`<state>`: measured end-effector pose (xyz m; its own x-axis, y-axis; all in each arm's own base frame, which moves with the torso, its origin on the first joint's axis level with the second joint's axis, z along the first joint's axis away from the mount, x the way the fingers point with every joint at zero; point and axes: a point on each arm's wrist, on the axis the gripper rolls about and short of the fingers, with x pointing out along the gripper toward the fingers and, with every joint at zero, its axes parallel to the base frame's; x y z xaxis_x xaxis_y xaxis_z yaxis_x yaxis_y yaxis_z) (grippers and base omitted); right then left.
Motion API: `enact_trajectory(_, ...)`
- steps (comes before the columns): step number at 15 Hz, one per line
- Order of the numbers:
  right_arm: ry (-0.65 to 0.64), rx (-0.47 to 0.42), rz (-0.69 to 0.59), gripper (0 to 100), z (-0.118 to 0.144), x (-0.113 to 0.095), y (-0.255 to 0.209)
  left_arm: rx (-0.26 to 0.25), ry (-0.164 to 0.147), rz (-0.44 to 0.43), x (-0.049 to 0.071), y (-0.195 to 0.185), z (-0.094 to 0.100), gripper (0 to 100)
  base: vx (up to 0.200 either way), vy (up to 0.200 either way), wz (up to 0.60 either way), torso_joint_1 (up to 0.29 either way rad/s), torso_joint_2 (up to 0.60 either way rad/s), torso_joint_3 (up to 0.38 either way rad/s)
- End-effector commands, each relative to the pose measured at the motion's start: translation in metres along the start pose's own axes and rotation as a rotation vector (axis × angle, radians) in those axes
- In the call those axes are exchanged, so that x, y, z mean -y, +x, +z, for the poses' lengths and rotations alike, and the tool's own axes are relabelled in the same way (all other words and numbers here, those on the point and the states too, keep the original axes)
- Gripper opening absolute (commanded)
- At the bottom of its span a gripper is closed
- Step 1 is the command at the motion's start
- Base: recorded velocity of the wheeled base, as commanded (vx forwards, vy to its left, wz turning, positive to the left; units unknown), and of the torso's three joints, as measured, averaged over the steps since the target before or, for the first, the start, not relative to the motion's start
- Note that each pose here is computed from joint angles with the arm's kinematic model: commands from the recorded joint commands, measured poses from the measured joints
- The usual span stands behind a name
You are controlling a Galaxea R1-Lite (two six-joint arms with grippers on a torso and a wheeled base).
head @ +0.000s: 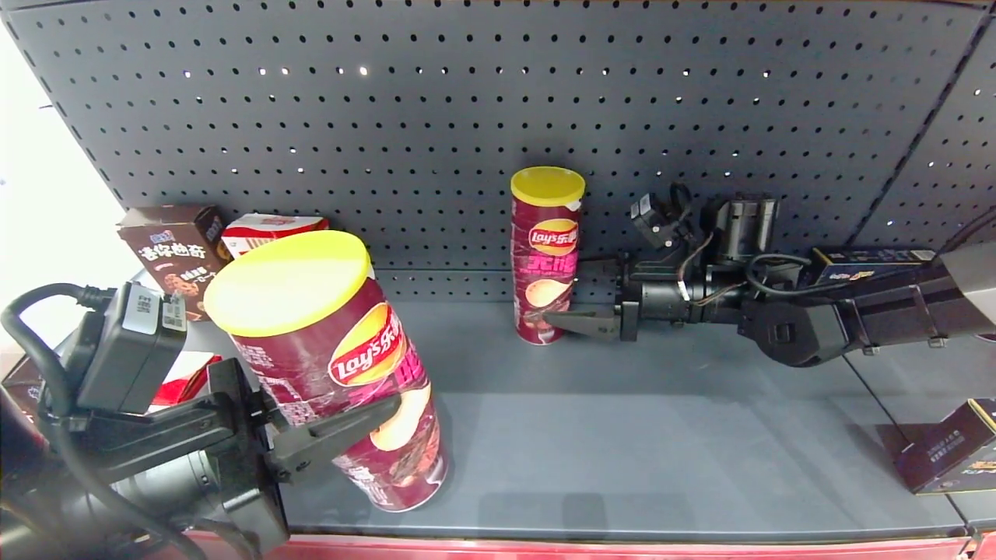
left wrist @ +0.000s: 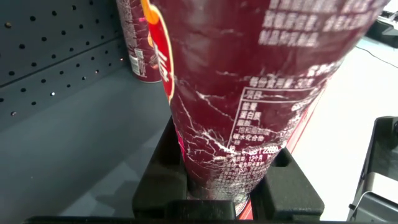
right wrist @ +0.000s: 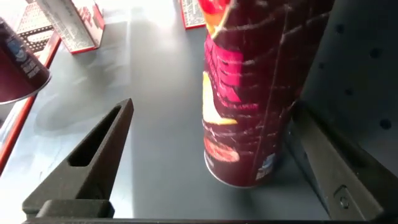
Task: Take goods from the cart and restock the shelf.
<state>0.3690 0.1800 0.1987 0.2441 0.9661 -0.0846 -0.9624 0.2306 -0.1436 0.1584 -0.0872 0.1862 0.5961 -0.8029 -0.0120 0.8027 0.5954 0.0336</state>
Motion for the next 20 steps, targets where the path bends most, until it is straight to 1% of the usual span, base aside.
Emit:
enact_trajectory(1, -0.006, 0.002, -0.005, 100, 0.005, -0.004, -0.005, -0.001, -0.001, -0.002, 0.000, 0.000, -0.001, 0, 0.000, 0.000, 0.00, 0.000, 0.00, 0.000)
enact_trajectory(5, 0.002, -0.011, -0.039, 100, -0.003, 0.004, -0.001, -0.001, -0.001, -0.002, 0.000, 0.000, -0.001, 0, 0.000, 0.000, 0.00, 0.000, 0.00, 0.000)
enact_trajectory(8, -0.003, -0.005, -0.036, 100, -0.007, 0.011, 0.009, -0.001, -0.001, -0.001, 0.000, 0.000, -0.001, 0, 0.000, 0.000, 0.00, 0.000, 0.00, 0.000)
enact_trajectory(12, -0.013, 0.001, -0.059, 100, -0.006, 0.013, 0.027, -0.007, -0.004, 0.002, 0.000, -0.001, -0.002, 0, 0.000, 0.000, 0.00, 0.000, 0.00, 0.000)
enact_trajectory(15, -0.011, 0.008, -0.038, 100, -0.011, 0.014, 0.042, -0.008, -0.004, 0.004, 0.001, -0.001, -0.003, 0, 0.000, 0.000, 0.00, 0.000, 0.00, 0.000)
enact_trajectory(16, -0.012, 0.013, -0.019, 0, -0.013, 0.014, 0.045, -0.007, -0.004, 0.004, 0.001, -0.002, -0.002, 0, 0.000, 0.000, 0.00, 0.000, 0.00, 0.000)
enact_trajectory(19, -0.014, 0.025, -0.051, 0, -0.002, 0.011, 0.041, -0.007, -0.004, 0.005, 0.001, -0.002, -0.003, 0, 0.000, 0.000, 0.00, 0.000, 0.00, 0.000)
enact_trajectory(20, -0.023, 0.032, -0.059, 0, 0.007, 0.009, 0.033, -0.010, -0.005, 0.004, 0.001, -0.002, -0.003, 0, 0.000, 0.000, 0.00, 0.000, 0.00, 0.000)
